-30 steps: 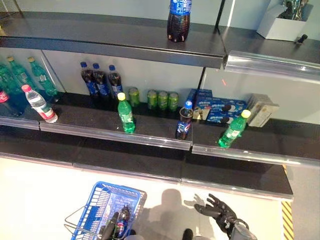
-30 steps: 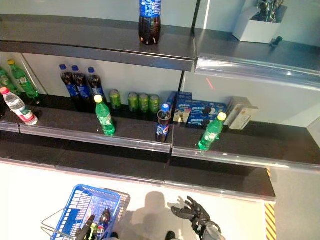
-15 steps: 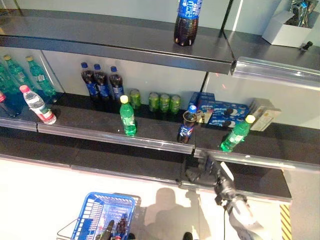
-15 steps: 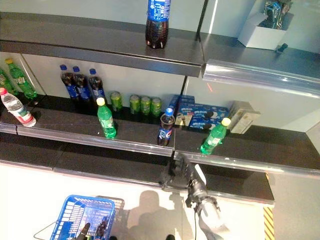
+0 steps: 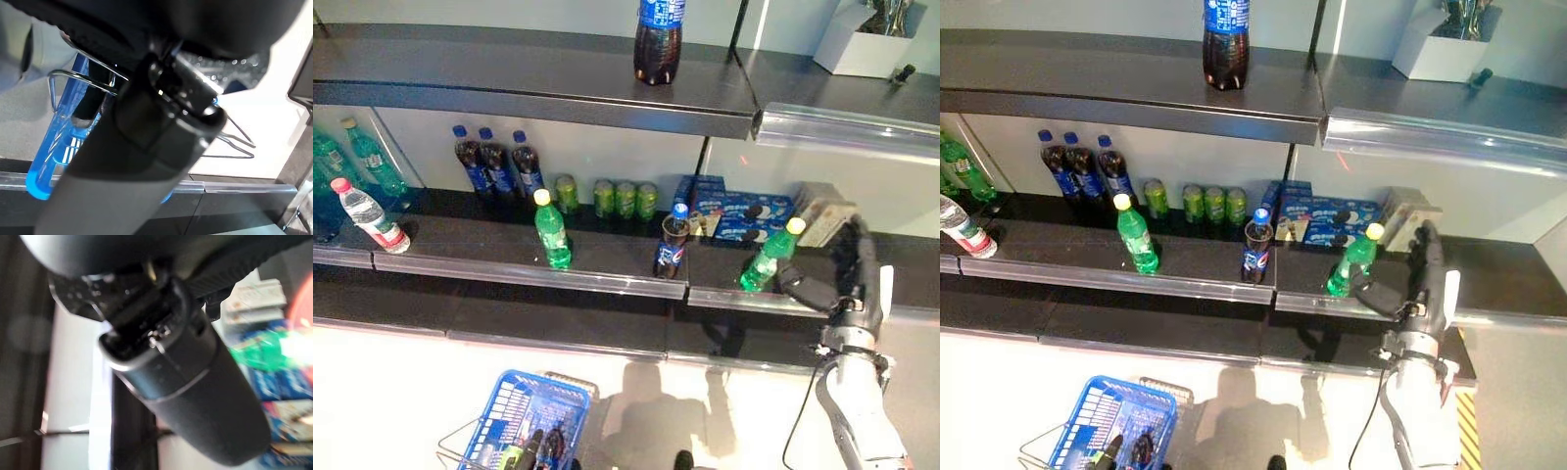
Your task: Pick up the drink and place into the basket.
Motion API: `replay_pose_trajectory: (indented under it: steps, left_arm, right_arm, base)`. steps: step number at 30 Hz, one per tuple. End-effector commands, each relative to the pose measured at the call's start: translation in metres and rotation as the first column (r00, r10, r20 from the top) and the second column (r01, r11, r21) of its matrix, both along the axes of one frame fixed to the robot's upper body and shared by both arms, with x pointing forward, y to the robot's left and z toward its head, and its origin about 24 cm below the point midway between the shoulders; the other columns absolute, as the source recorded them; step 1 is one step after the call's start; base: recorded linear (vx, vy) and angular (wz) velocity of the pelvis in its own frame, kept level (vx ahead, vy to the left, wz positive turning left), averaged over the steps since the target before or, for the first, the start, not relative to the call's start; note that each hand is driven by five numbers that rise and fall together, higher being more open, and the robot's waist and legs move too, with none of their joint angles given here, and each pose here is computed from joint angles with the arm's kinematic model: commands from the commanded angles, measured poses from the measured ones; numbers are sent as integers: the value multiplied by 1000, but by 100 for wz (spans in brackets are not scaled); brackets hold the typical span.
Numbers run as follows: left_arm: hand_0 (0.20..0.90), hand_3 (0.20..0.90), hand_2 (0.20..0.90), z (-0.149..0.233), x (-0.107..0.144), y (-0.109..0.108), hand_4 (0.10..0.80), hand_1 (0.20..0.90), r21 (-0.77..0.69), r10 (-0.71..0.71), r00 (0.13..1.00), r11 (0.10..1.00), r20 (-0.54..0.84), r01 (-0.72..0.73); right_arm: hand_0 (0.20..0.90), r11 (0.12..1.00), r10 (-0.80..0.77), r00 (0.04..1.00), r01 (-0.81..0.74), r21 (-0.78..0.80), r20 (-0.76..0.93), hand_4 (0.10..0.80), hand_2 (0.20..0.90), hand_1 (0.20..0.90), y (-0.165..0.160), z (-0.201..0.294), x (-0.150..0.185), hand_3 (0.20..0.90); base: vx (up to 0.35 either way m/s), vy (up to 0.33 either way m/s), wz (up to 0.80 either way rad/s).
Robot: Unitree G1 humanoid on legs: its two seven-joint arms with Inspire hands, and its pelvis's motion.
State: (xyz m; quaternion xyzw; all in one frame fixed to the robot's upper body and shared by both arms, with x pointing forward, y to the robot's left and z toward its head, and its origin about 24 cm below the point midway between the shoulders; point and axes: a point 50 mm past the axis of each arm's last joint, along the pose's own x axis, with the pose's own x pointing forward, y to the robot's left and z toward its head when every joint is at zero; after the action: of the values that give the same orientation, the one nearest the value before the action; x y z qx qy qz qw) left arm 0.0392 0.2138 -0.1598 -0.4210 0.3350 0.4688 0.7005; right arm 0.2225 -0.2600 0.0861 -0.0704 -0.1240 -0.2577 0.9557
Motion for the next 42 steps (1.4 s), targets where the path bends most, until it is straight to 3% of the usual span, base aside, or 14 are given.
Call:
replay_pose_trajectory:
  steps: [1, 10, 16, 33, 42]
  left_arm:
    - [300, 200, 300, 25, 41, 39, 100, 300, 215, -96, 978, 975, 183, 56]
    - [300, 200, 300, 29, 65, 28, 100, 300, 205, -151, 960, 973, 236, 103]
    - [300, 200, 300, 43, 100, 26, 100, 300, 211, -179, 924, 971, 338, 111]
    - [300, 200, 300, 57, 128, 16, 100, 300, 197, -222, 853, 970, 473, 143]
    - [300, 200, 300, 68, 144, 9, 100, 300, 193, -244, 810, 967, 534, 164]
  right_arm:
    - [900, 997, -24, 918, 53, -64, 396, 800, 900, 900, -1, 76, 6, 900]
    - [900, 998, -68, 907, 69, 11, 415, 800, 900, 900, 8, 79, 27, 900]
    - [900, 995, -93, 861, 62, 78, 500, 800, 900, 900, 25, 100, 51, 900]
    - [900, 977, -209, 799, 141, 161, 564, 800, 900, 900, 20, 136, 72, 900]
    - [900, 983, -175, 784, 108, 147, 596, 800, 900, 900, 23, 164, 83, 900]
  base:
    - [3, -2, 3]
    - [-30, 1, 5]
    - [-157, 3, 5]
    - [-20, 8, -4]
    - [-1, 1, -1]
